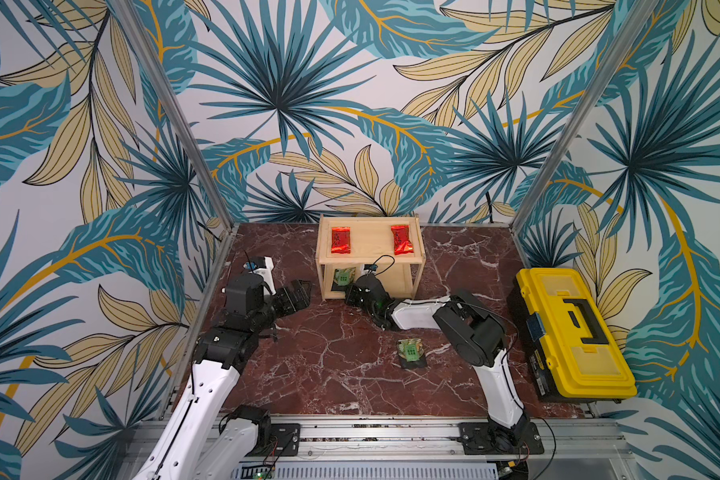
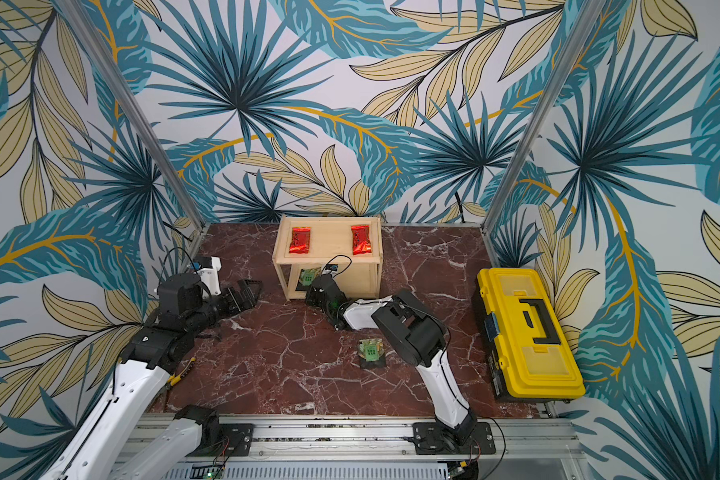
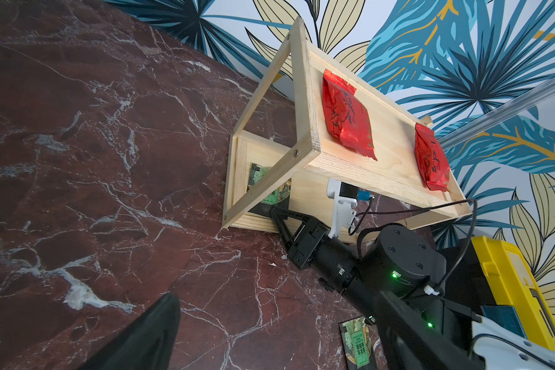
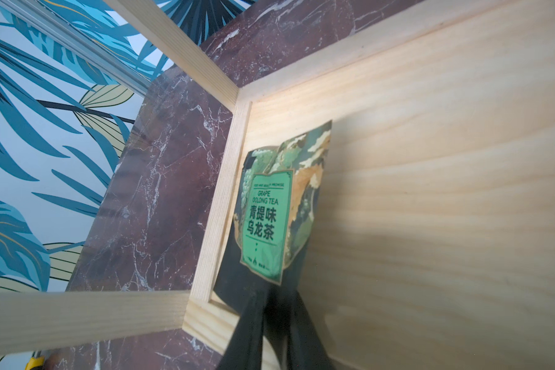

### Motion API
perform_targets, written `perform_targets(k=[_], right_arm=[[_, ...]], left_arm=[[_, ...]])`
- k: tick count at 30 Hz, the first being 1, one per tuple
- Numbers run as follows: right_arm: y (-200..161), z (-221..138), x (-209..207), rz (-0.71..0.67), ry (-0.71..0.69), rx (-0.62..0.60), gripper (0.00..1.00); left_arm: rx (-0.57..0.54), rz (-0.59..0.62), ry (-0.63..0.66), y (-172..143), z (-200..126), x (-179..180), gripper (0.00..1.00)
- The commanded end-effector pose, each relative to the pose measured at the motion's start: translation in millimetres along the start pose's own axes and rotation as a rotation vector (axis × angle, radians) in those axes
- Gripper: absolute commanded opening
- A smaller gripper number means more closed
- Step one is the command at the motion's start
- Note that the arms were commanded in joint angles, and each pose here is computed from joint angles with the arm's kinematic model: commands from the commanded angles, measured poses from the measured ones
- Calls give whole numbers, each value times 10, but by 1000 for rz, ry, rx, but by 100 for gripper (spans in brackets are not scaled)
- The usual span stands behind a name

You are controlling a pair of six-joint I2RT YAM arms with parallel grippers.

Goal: Place the tea bags on the shelf by color
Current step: Place the tea bag on the shelf.

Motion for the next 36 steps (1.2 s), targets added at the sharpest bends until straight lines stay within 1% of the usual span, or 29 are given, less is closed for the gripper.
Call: perform_targets(k=[1, 4, 9, 14, 17, 25, 30, 33, 34, 36], right_arm=[[-41, 20, -60, -23, -24, 21, 24], [-22, 13, -72, -25, -33, 17, 31], [3, -5, -102, -28, -46, 15, 34], [25, -96, -107, -32, -46, 12, 43], [27, -154, -119, -35, -47, 8, 47], [39, -276, -113, -54, -35, 9, 48], [11, -466, -5, -100, 1, 19, 48], [-32, -682, 160, -173, 30, 35, 48], [-91, -787, 269, -207, 48, 47, 48], [-167, -985, 357, -253, 64, 65, 47]], left_arm=[[-19, 16, -14, 6, -10, 17, 100], [-20, 17, -14, 7, -13, 17, 100], [-21, 17, -14, 5, -25, 16, 100], [-22, 18, -19, -1, -29, 15, 100], [-22, 16, -22, 1, -30, 11, 100], [-26, 18, -28, -8, -44, 9, 100], [-34, 26, -53, -12, -135, -34, 98], [3, 11, -67, -89, -166, -41, 96], [30, 5, -71, -145, -166, -40, 96], [79, 4, -65, -271, -176, -39, 94]])
Point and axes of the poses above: each gripper's point midway between its finger pads, its own z axis out along the fingers, its own x axis along the line the jaws close on, y = z × x, the point moved 4 cm from there along -z, back along the fingers, and after that the axes turned 10 degrees about -z, right-handed, at the moved point
